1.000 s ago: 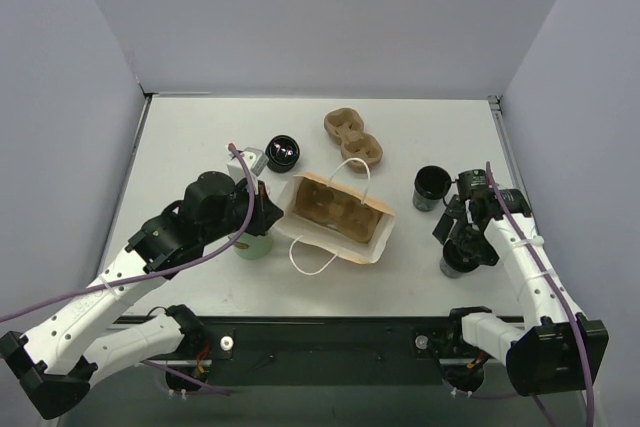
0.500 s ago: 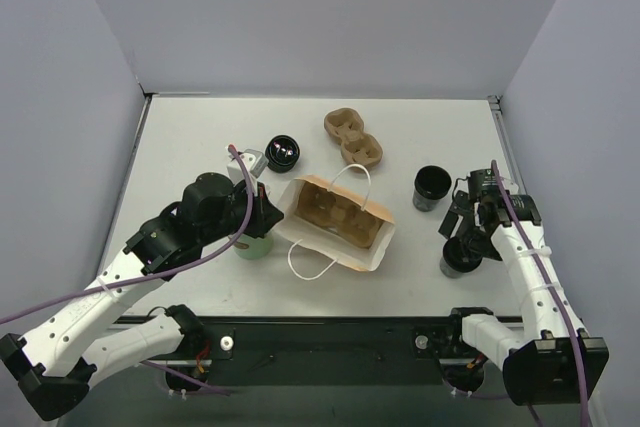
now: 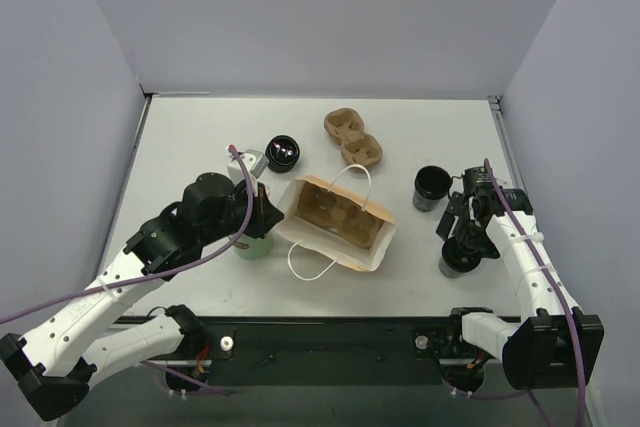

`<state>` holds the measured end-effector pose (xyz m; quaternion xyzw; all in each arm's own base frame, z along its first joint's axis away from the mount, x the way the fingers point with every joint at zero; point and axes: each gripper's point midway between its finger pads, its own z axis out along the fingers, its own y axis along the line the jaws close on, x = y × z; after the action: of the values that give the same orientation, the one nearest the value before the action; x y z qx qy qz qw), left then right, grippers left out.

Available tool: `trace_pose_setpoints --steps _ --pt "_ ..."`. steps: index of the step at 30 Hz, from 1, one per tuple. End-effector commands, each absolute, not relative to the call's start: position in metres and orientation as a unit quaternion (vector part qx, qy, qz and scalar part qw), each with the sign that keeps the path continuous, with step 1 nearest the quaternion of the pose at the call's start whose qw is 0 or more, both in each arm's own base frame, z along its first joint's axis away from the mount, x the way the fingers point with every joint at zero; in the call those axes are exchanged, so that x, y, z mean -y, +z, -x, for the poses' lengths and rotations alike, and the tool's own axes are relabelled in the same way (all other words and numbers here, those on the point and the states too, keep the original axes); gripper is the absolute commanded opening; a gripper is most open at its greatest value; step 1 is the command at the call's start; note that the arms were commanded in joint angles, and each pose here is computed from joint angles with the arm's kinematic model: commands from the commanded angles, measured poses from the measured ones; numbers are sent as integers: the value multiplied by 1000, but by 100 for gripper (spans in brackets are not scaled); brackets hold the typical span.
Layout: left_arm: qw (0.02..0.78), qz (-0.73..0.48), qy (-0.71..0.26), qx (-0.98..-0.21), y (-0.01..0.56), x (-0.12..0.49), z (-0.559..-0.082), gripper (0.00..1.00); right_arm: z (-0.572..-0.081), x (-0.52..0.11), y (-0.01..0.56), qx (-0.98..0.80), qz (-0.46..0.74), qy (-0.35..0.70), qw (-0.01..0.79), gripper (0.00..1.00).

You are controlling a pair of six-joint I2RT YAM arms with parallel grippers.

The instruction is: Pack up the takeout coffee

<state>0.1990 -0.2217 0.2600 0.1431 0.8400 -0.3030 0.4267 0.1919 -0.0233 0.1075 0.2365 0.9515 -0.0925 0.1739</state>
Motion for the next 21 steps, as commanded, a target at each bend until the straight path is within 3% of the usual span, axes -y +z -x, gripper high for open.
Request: trace_pose_setpoints --steps 1,21 --pt "444 -148 -320 -824 278 227 -200 0 -177 25 94 -955 -241 -102 137 84" --pt "445 -141 -324 -823 277 228 -201 0 -179 22 97 -950 -254 -86 160 78"
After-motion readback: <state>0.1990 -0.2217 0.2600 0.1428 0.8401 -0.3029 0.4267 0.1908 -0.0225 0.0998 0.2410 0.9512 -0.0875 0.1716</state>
